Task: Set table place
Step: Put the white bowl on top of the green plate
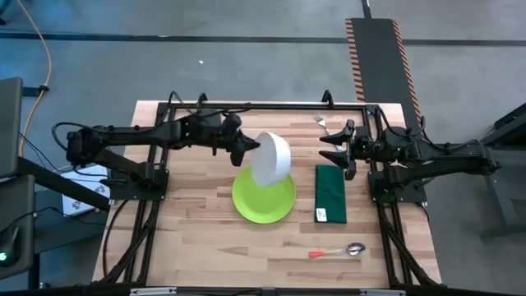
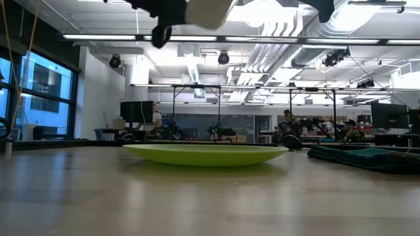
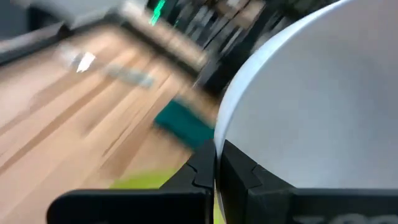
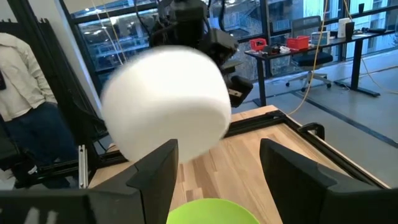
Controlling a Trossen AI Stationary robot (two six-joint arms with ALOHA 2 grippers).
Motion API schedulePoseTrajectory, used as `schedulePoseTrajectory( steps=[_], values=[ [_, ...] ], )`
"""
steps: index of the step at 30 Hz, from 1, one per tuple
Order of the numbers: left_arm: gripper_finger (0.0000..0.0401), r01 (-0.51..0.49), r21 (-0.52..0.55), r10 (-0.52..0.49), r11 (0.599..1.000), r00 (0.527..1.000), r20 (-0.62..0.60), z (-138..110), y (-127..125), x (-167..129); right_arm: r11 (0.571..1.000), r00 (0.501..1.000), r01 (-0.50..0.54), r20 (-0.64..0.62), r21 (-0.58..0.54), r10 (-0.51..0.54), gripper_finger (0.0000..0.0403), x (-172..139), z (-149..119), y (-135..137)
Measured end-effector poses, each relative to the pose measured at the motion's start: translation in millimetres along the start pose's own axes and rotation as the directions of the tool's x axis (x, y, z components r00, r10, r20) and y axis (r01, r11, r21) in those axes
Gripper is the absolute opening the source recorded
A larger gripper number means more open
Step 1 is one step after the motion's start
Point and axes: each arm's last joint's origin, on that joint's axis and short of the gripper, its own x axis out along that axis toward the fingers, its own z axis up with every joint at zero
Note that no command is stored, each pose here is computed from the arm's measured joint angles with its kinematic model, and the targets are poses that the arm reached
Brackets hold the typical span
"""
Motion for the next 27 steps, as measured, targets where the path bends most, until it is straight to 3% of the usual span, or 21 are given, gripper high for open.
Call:
schedulePoseTrajectory(
  steps=[3,6,12,19,27],
  values=[
    [0.0,-0.092,0.011,0.093,0.996,0.983,-0.156,-2,0,8,1.0,1.0,0.002,-0.006,-0.001,-0.002,0.022,0,-1,0],
    [0.0,-0.167,0.051,0.174,0.985,0.935,-0.308,-9,-3,22,1.0,1.0,0.003,-0.01,-0.002,-0.003,0.022,0,-1,0],
    [0.0,-0.243,0.206,0.316,0.948,0.804,-0.505,-26,-15,58,1.0,1.0,0.011,-0.018,-0.008,-0.011,0.022,0,-2,-1],
    [0.0,-0.264,0.299,0.395,0.917,0.709,-0.584,-52,-15,102,1.0,1.0,0.019,-0.019,-0.008,-0.019,0.022,0,-2,-1],
    [0.0,-0.323,0.355,0.478,0.877,0.657,-0.583,-69,-2,123,1.0,0.999,0.021,-0.026,-0.008,-0.021,0.022,0,-3,-1]
  ],
)
